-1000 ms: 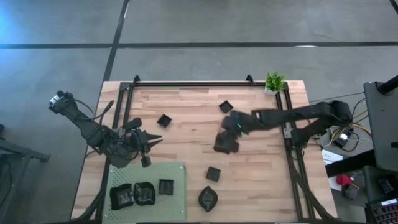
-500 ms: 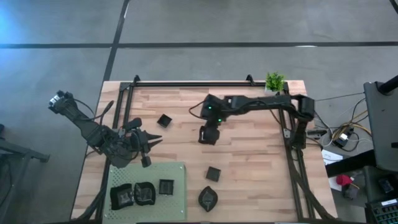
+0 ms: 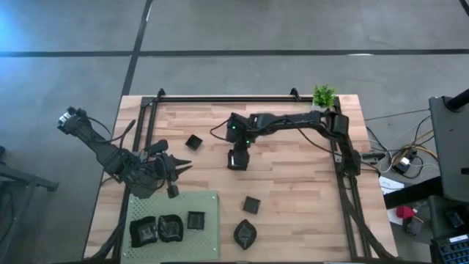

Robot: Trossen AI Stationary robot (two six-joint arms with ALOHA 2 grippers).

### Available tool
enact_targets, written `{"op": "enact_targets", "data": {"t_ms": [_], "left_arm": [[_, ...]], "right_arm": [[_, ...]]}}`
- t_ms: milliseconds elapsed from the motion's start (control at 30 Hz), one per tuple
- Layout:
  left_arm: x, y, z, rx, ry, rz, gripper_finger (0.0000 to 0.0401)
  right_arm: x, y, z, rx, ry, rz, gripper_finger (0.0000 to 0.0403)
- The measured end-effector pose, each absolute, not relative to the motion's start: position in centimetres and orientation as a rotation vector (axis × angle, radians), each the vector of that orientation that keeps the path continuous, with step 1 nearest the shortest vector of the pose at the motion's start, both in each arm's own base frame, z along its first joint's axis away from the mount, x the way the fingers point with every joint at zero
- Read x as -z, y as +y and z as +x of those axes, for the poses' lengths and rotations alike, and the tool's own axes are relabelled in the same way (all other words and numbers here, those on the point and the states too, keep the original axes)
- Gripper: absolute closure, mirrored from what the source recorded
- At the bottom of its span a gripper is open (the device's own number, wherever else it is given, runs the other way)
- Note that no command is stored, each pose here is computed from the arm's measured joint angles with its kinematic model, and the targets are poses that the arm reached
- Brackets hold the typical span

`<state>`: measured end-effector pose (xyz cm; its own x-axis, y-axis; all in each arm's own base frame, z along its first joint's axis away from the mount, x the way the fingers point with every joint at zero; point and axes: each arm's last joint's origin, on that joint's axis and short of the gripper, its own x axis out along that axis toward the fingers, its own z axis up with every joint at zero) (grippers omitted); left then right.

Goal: Pick & Place Mini shaped plates
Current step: Stack the black distorted square plate on top of the other black distorted square plate on the shelf

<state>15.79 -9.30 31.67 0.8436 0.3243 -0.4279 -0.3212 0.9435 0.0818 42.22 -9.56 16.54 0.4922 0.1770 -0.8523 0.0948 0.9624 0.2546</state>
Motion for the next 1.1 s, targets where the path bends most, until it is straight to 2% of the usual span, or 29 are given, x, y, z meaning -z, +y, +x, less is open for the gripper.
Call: {"op": "enact_targets", "data": {"t_ms": [333,733,900,1100], "left_arm": [[-31.7,-9.3,15.8,-0.341,0.453,0.007,0.0343],[-31.7,-9.3,15.8,-0.341,0.453,0.007,0.0343],[-31.7,-9.3,15.8,-0.341,0.453,0.01,0.0343],[-31.7,-8.8,16.1,-0.371,0.453,-0.001,0.0343]], "right_arm": [[-16.3,-9.5,42.3,-0.07,1.062,0.291,0.0387],[-16.7,-9.5,42.2,-0.079,1.048,0.271,0.0299],[-19.1,-9.6,41.4,-0.085,1.022,0.249,0.029],[-24.8,-8.8,38.6,-0.111,0.986,0.194,0.0294]]}}
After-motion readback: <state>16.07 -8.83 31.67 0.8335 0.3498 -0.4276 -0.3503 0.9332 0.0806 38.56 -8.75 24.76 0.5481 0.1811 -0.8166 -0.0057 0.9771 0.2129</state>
